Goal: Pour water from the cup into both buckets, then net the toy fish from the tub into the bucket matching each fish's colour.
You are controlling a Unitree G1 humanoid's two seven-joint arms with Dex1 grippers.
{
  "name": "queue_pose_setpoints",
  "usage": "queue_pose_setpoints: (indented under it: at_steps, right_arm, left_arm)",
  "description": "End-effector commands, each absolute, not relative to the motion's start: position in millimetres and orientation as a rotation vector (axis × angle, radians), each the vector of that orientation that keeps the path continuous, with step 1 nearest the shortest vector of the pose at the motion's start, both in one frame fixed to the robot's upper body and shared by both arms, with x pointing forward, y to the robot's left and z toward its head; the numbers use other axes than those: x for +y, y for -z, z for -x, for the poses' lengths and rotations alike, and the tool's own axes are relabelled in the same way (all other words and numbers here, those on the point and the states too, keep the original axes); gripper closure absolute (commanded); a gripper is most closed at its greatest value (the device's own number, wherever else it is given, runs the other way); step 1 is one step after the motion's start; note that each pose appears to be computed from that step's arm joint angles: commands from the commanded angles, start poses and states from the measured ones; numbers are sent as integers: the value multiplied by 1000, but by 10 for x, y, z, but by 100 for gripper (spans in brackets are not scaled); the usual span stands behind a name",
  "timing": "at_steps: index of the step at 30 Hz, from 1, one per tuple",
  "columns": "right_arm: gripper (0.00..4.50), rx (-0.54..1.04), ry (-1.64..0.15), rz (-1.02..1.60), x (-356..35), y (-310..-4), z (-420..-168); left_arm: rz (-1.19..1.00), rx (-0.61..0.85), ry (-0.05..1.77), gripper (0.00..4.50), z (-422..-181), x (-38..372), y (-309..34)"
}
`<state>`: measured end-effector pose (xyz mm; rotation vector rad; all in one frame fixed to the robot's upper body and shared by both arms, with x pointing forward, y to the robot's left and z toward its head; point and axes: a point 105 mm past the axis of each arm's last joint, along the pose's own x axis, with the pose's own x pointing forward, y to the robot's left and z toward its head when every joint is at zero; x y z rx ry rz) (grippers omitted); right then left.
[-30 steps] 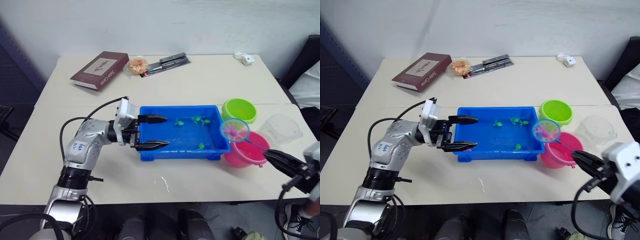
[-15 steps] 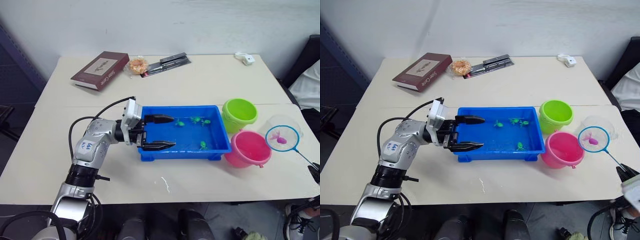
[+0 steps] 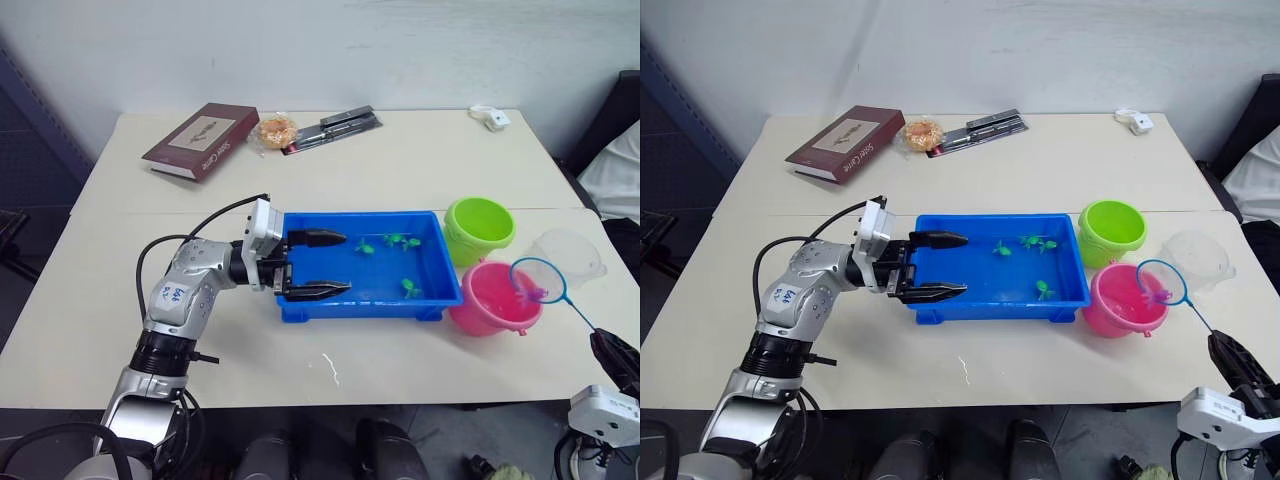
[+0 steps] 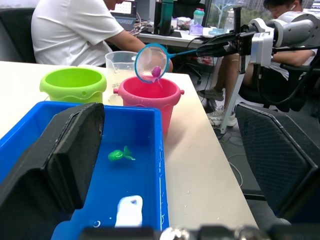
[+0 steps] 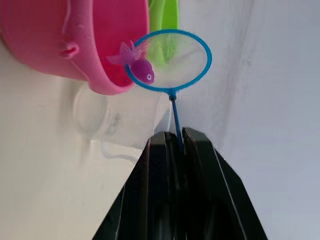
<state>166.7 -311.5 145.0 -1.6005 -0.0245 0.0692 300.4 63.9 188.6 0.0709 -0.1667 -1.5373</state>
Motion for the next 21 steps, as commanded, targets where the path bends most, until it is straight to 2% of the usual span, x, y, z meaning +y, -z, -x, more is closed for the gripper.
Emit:
queue_pose_setpoints:
  at_steps: [1,8,11,14,18,20,21]
  right_arm:
    - [450,-88,-46,1646,-3046,-1533,-1728]
    - [450,-49,-41,1661,-3128,-1449,-1755]
    - [450,-74,-120,1653,-2985,-1362,-1755]
    - [450,-28,27,1670,-3249,-1473,-1748]
    - [450,-123,-179,1643,-2835,-1319,-1756]
    - [450,-73,-30,1662,-3098,-1439,-1788]
    - [450,-66,-9,1672,-3141,-1467,-1800]
  left_arm:
    - [-99,-203,1545,4,-2950,656,-1972]
    - [-112,-204,1544,4,-2949,679,-1975]
    - [-108,-204,1548,4,-2942,671,-1968]
    - [-107,-209,1539,4,-2945,679,-1967]
    - [-109,-204,1545,4,-2935,674,-1949]
    - [-112,-207,1540,4,-2946,679,-1959]
    - [-110,-210,1535,4,-2952,682,-1967]
